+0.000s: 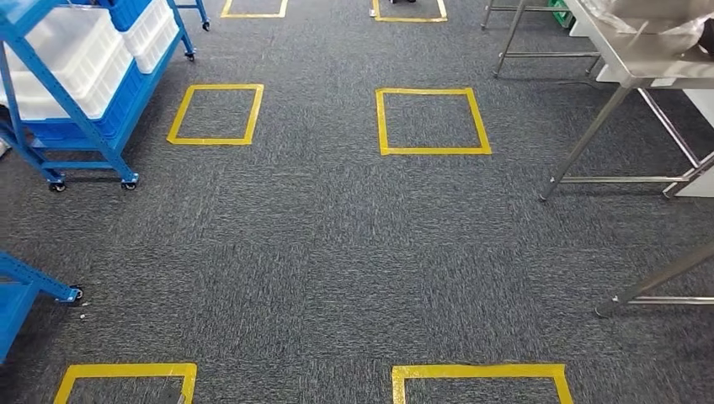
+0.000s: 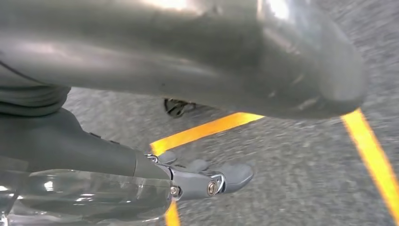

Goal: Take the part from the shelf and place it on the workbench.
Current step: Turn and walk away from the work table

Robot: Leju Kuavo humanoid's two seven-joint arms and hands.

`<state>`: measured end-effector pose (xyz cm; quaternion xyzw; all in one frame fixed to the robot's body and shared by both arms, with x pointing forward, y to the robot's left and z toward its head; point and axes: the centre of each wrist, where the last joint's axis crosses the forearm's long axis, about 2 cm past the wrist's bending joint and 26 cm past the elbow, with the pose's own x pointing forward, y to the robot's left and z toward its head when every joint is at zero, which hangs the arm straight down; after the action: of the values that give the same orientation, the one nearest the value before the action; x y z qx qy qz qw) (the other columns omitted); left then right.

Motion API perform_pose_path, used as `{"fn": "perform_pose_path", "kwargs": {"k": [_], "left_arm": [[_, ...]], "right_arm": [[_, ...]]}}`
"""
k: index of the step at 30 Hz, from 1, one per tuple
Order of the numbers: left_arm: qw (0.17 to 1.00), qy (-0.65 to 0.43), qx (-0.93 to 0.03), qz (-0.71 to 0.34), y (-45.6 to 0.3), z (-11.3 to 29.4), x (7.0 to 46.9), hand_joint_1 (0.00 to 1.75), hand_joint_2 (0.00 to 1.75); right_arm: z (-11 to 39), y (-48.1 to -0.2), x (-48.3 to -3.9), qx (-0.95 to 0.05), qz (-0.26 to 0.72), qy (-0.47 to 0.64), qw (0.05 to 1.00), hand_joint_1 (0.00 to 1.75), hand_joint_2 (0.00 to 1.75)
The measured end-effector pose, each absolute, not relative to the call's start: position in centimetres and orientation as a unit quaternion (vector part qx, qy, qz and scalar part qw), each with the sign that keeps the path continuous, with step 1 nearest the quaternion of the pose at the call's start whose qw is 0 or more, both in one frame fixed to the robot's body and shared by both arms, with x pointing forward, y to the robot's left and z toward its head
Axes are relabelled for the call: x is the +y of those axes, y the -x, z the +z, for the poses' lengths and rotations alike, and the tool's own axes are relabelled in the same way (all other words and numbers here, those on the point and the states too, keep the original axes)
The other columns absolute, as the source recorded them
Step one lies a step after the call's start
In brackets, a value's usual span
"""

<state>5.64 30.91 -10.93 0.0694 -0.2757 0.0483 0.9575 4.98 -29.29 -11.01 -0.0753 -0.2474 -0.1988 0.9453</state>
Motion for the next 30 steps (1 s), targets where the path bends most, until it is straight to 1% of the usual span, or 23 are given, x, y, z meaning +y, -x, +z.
{"fn": "perform_pose_path", "kwargs": {"k": [18, 30], "left_arm": [[0.958, -0.070, -0.277, 0.033, -5.0, -11.0, 30.4, 0.00, 0.00], [0.962, -0.062, -0.265, 0.018, -4.8, -11.1, 30.0, 0.00, 0.00]], "right_arm": [[-11.1, -4.0, -27.9, -0.193, -0.194, 0.076, 0.959, 0.00, 0.00], [-11.1, -3.9, -27.1, -0.153, -0.136, 0.071, 0.976, 0.00, 0.00]]}}
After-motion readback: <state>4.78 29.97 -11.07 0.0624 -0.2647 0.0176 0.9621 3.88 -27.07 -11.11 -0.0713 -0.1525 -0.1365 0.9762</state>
